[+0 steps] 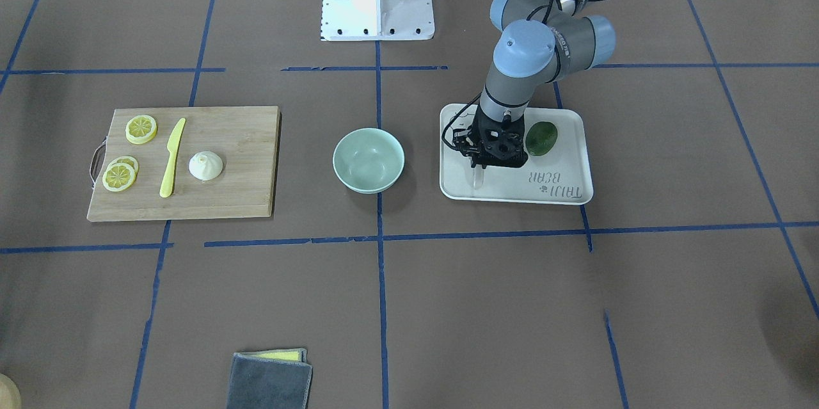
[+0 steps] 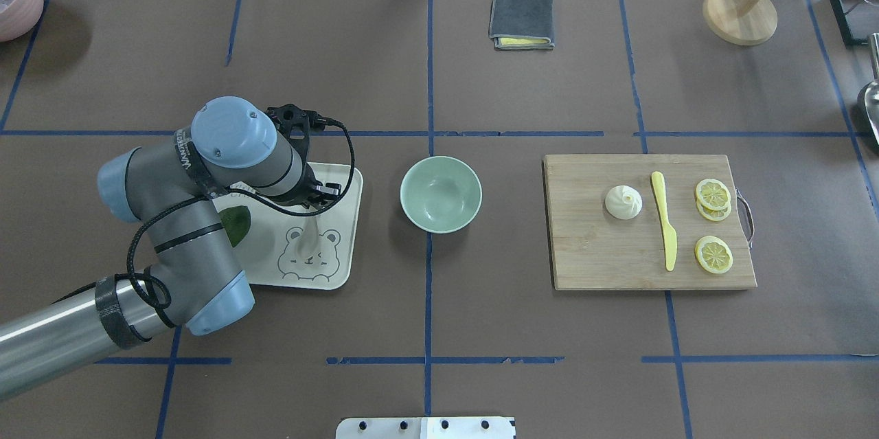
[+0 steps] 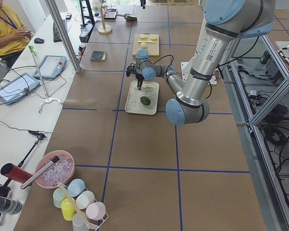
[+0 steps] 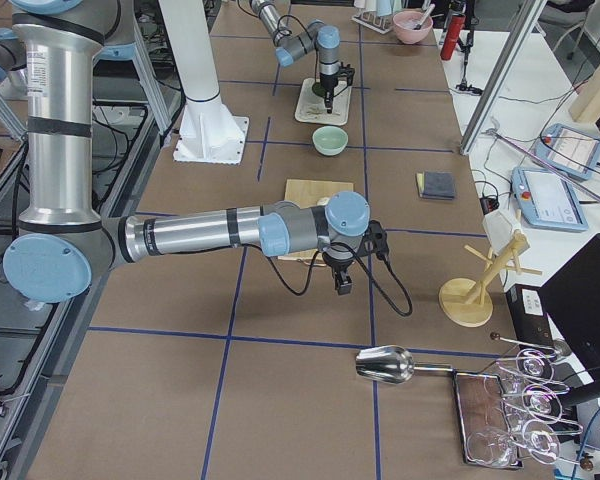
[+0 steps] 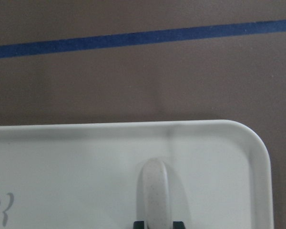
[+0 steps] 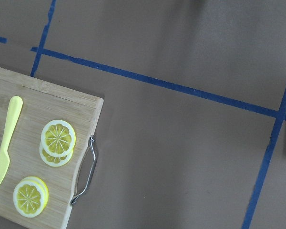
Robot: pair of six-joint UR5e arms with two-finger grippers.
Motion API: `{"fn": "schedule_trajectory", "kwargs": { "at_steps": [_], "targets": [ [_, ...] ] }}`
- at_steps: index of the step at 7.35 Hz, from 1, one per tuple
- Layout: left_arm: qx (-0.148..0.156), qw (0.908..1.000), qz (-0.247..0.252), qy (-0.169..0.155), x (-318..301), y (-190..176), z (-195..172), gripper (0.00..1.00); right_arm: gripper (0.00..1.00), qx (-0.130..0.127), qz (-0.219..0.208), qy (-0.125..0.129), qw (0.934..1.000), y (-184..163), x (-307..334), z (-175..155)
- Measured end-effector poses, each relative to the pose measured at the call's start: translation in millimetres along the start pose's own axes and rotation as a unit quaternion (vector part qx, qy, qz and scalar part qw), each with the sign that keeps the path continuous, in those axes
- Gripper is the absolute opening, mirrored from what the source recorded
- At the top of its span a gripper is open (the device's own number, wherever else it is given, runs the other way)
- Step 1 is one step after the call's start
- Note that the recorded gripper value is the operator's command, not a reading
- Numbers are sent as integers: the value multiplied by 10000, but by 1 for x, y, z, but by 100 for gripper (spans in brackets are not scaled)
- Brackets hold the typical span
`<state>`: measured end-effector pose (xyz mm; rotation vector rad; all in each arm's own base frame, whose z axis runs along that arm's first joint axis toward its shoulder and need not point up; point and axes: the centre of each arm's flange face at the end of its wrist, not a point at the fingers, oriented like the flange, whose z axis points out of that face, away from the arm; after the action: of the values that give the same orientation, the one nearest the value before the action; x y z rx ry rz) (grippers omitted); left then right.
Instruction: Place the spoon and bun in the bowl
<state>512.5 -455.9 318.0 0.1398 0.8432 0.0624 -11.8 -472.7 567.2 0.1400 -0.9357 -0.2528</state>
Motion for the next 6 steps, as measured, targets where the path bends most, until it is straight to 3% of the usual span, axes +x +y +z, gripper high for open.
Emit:
{"fn": "schedule_trajectory", "kwargs": {
  "at_steps": [3, 6],
  "targets": [
    [47, 9999, -23, 93, 8, 1, -12, 0, 100, 2, 3, -7, 10000, 0, 0, 0],
    [314, 9976, -52, 611, 70, -13, -60, 0, 100, 2, 13, -66, 10000, -1, -1, 0]
  ]
}}
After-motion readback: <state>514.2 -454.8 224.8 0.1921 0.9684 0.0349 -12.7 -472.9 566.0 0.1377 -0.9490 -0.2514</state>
